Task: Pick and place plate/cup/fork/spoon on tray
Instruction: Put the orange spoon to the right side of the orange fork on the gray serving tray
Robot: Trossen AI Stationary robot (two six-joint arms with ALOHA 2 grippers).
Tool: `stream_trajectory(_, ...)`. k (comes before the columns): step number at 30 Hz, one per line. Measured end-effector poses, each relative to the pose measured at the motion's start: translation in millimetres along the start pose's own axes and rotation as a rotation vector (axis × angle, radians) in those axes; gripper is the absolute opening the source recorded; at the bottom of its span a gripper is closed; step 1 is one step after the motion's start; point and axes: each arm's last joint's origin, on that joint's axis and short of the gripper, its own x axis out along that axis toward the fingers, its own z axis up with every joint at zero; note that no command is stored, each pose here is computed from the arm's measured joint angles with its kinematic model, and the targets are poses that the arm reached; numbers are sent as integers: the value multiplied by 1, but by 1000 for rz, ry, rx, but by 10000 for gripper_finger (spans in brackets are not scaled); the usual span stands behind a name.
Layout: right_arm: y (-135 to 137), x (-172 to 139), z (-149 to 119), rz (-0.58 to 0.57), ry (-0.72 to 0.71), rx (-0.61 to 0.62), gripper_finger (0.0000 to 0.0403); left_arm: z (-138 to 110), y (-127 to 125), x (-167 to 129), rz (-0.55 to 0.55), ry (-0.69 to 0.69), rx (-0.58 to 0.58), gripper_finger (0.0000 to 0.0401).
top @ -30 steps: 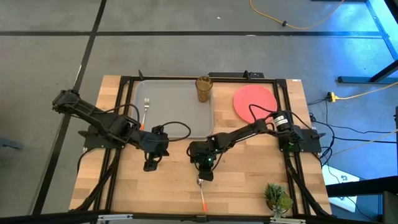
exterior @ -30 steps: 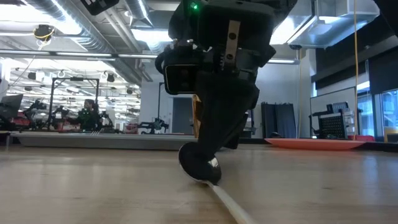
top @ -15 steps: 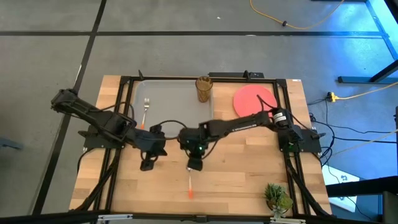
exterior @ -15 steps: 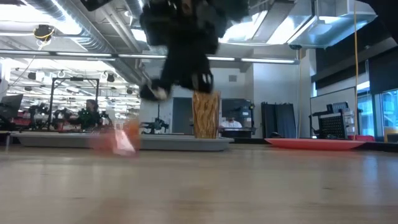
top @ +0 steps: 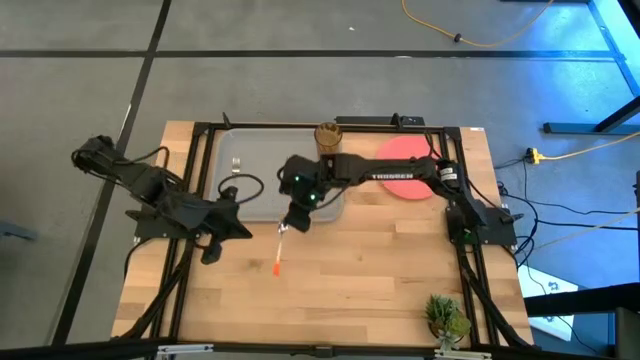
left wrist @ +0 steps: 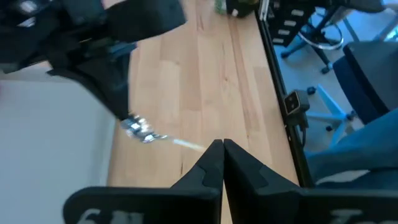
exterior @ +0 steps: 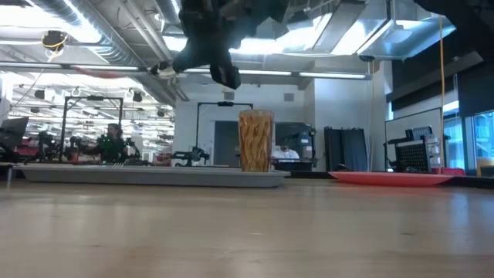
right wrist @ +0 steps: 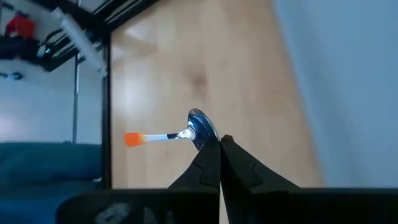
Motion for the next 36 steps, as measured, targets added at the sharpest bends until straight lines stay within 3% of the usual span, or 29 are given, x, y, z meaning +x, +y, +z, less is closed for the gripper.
stream_trajectory(9,-25,8,-1,-54,15,46,0,-4,4,-7,18,17,5,0)
stream_trajectory(23,-46,94,-28,46,144,77,0,-4,4,-6,21,24,2,0)
stream_trajectory(36,-53,108,-31,9,129,42,6,-4,4,-6,21,24,1,0)
